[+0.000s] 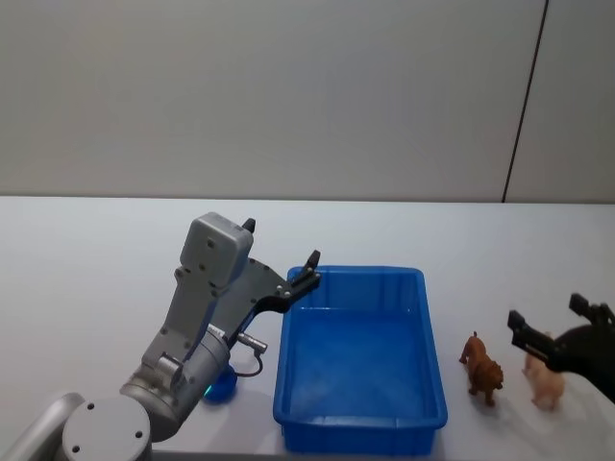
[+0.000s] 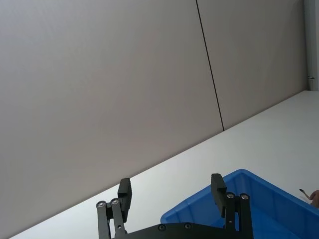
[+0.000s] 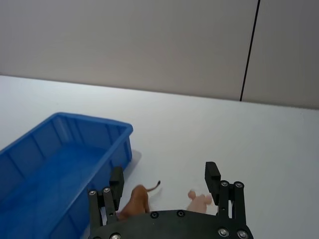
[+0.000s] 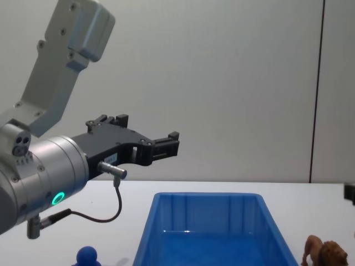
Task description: Pick up the two dolls from the table and place them into the box.
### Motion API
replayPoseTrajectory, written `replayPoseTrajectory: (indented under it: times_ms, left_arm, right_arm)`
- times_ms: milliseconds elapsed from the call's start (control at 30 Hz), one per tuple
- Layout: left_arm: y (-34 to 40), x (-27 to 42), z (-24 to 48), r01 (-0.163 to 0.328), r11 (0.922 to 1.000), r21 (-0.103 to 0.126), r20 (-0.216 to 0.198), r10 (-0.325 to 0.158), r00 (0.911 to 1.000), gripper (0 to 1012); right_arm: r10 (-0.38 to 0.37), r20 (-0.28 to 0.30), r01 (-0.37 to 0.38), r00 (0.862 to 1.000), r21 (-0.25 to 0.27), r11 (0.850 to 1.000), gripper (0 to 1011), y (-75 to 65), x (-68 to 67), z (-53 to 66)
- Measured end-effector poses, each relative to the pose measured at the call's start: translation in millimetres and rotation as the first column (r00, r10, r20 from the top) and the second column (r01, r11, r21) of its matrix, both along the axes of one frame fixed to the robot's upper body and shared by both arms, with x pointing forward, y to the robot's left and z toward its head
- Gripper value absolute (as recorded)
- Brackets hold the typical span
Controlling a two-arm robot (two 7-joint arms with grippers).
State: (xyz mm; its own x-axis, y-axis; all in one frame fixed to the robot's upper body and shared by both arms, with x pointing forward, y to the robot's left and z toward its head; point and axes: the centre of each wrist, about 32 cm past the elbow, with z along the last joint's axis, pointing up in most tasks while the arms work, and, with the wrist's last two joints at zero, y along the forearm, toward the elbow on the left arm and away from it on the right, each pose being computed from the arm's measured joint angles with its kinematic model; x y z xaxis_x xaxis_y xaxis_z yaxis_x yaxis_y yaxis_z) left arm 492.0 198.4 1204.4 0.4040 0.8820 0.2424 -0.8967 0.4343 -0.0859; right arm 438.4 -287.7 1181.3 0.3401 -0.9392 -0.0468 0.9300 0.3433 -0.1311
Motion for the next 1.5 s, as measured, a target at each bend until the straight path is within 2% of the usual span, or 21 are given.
replayPoseTrajectory:
  times_ms: [300,633,1367,1500]
  left_arm:
    - [0.0,0.0,0.0,0.0,1.0,0.0,0.0,0.0,1.0,1003]
    - [0.0,0.0,0.0,0.0,1.0,0.0,0.0,0.0,1.0,1003]
    - [0.0,0.0,0.0,0.0,1.0,0.0,0.0,0.0,1.0,1003]
    - [0.0,0.0,0.0,0.0,1.0,0.0,0.0,0.0,1.0,1003]
  right_arm:
    - [-0.002,-0.083,0.001,0.997,-0.021,1.0,1001,-7.6,-5.8,-7.0]
    - [-0.019,-0.149,0.012,0.989,-0.049,0.999,1001,-9.8,-6.7,-18.3]
    - [-0.051,-0.212,0.036,0.976,-0.076,0.996,1001,-6.6,5.6,-38.3]
    - [-0.052,-0.225,0.036,0.973,-0.075,0.997,929,-5.4,8.3,-41.2]
